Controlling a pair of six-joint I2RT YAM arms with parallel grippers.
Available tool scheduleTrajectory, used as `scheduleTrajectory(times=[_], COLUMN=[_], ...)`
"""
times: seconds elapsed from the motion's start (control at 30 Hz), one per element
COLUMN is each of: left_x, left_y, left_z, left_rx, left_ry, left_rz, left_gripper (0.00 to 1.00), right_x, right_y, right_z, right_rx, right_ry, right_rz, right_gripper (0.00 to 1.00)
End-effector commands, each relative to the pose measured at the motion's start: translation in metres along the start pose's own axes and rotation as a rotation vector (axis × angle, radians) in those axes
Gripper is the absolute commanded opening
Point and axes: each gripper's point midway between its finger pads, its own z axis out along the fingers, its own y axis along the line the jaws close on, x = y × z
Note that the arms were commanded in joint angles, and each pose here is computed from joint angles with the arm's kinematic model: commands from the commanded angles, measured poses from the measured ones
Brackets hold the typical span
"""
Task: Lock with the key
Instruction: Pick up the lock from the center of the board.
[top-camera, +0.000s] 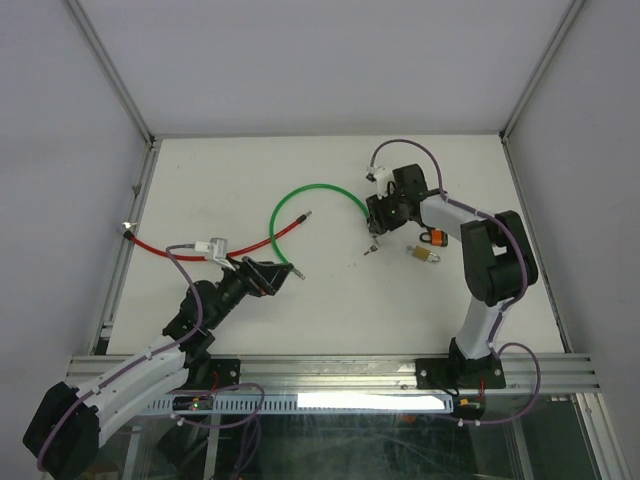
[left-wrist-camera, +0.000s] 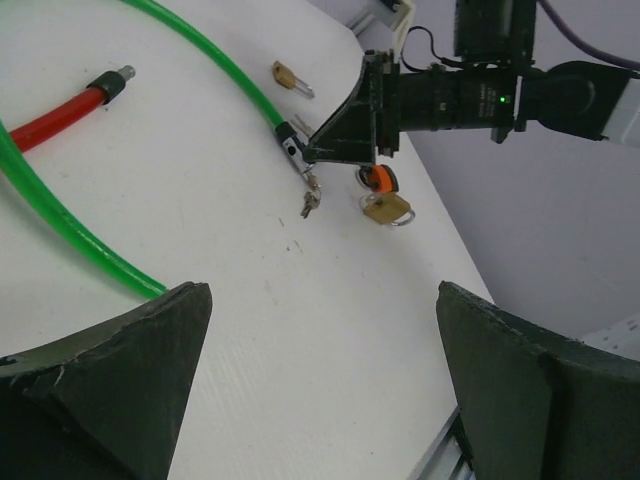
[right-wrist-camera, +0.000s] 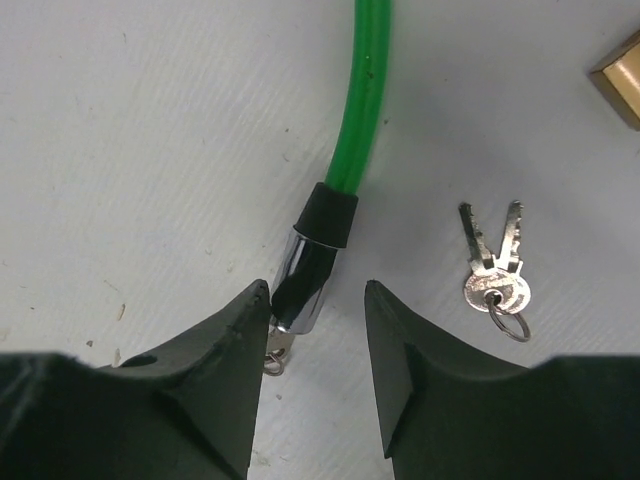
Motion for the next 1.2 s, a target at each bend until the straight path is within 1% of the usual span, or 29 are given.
scheduleTrajectory(times=[0.0,0.17,0.23,0.3,0.4,0.43,0.5,0.57,0.67,0.87,1.0,1.17], left_x=[-0.013,-0.007,-0.005,-0.003,-0.001,0.0,0.001,0.001,-0.003,-0.028,-0.049,-0.07], left_y=[-0.031,-0.034,-0.037,-0.039,-0.043,-0.046,-0.052,-0.06,-0.074,-0.104,-0.117,-0.136], left_z=[-0.002,-0.002,-0.002,-0.001,0.0,0.0,0.0,-0.001,0.0,0.009,0.028,0.059], left_rx=[0.147,0.174,0.188,0.196,0.214,0.223,0.253,0.288,0.344,0.421,0.396,0.394], left_ry=[-0.05,-0.027,-0.017,-0.002,0.02,0.028,0.048,0.06,0.069,0.032,0.026,0.074], left_rz=[-0.008,-0.034,-0.045,-0.051,-0.049,-0.046,-0.027,-0.002,0.05,0.252,0.383,0.591], left_gripper=[0.99,0.99,0.99,0.99,0.99,0.99,0.99,0.99,0.99,0.99,0.99,0.99], right_x=[-0.008,0.004,0.008,0.012,0.012,0.011,0.0,-0.013,-0.038,-0.074,-0.087,-0.1], right_y=[0.007,0.004,0.003,0.004,0.002,0.001,0.002,0.006,0.014,0.026,0.034,0.054], right_z=[0.007,0.013,0.014,0.016,0.014,0.012,0.002,-0.013,-0.043,-0.108,-0.146,-0.189], right_rx=[-0.011,0.0,0.013,0.023,0.05,0.056,0.064,0.065,0.065,0.095,0.115,0.128], right_ry=[0.001,0.038,0.049,0.062,0.067,0.062,0.023,-0.034,-0.156,-0.389,-0.505,-0.645], right_rz=[0.015,0.02,0.009,-0.008,-0.036,-0.042,-0.063,-0.092,-0.157,-0.321,-0.463,-0.689], right_gripper=[0.46,0.44,0.39,0.3,0.13,0.08,0.01,0.0,0.0,0.0,0.0,0.0])
